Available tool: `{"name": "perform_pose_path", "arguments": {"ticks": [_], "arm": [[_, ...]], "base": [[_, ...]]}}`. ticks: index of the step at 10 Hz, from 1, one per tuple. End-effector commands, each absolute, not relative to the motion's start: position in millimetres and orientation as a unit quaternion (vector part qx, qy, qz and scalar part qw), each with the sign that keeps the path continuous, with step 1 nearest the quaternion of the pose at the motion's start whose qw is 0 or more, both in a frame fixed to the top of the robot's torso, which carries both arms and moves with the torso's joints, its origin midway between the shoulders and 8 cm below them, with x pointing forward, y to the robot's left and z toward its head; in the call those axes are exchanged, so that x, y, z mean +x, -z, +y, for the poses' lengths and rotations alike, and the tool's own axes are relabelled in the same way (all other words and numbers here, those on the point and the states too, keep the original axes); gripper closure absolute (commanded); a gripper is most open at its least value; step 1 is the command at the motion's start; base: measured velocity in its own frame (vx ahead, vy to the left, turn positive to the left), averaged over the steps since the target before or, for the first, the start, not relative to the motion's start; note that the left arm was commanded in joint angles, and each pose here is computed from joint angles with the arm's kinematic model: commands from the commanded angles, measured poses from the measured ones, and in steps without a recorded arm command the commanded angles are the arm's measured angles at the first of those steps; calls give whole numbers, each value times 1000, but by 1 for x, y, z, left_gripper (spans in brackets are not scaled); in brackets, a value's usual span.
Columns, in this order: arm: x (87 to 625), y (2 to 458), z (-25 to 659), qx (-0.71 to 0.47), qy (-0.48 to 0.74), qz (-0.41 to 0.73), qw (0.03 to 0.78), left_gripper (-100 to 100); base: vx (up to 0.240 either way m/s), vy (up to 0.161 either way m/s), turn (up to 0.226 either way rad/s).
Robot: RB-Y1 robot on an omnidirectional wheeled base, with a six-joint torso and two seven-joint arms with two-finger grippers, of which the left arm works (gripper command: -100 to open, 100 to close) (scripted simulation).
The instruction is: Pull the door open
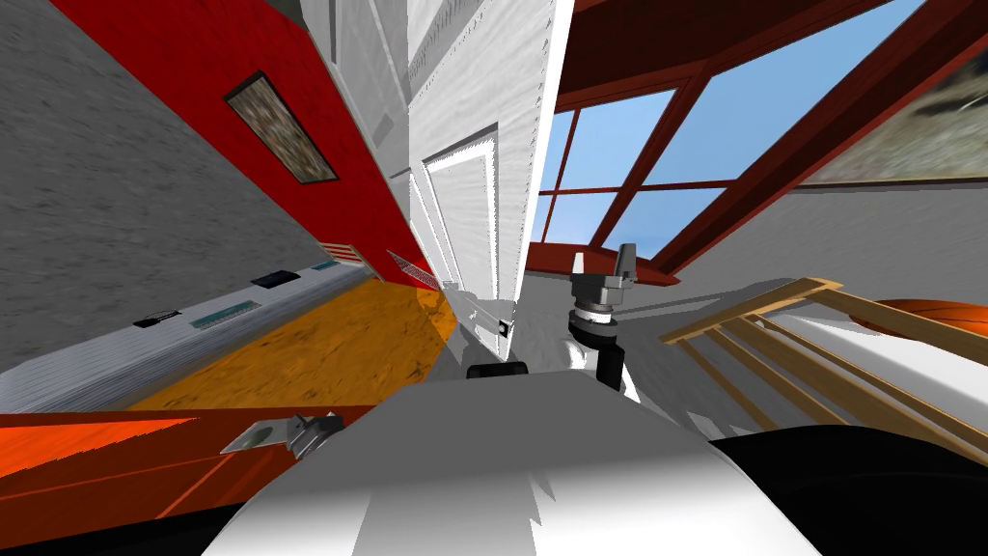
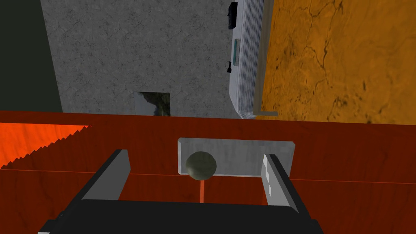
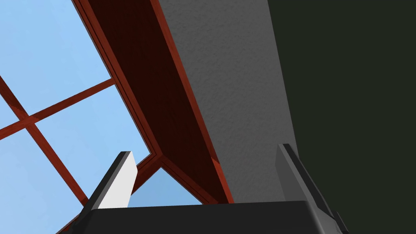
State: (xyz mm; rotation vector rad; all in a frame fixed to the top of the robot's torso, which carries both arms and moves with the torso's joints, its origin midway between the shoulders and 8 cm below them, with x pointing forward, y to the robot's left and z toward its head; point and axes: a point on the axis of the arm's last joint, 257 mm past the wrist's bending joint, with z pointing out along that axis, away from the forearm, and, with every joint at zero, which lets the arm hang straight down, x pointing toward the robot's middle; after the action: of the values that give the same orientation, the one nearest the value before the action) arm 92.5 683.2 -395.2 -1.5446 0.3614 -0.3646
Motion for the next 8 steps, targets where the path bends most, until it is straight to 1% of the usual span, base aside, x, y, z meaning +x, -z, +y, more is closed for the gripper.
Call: {"name": "perform_pose_path", "arguments": {"ticks": [1, 2, 4, 5, 7, 8], "arm": [[93, 395, 683, -690, 163, 161, 687, -100], [93, 395, 683, -690, 163, 161, 687, -100], [85, 395, 685, -689, 165, 164, 686, -100], [85, 395, 685, -689, 165, 164, 686, -100], [83, 395, 685, -689, 166, 164, 686, -100], [80, 394, 686, -689, 167, 165, 686, -100]], "base": [[17, -8, -14], [10, 15, 40], [31, 34, -115], [54, 14, -47], [49, 73, 95], [66, 78, -25]]}}
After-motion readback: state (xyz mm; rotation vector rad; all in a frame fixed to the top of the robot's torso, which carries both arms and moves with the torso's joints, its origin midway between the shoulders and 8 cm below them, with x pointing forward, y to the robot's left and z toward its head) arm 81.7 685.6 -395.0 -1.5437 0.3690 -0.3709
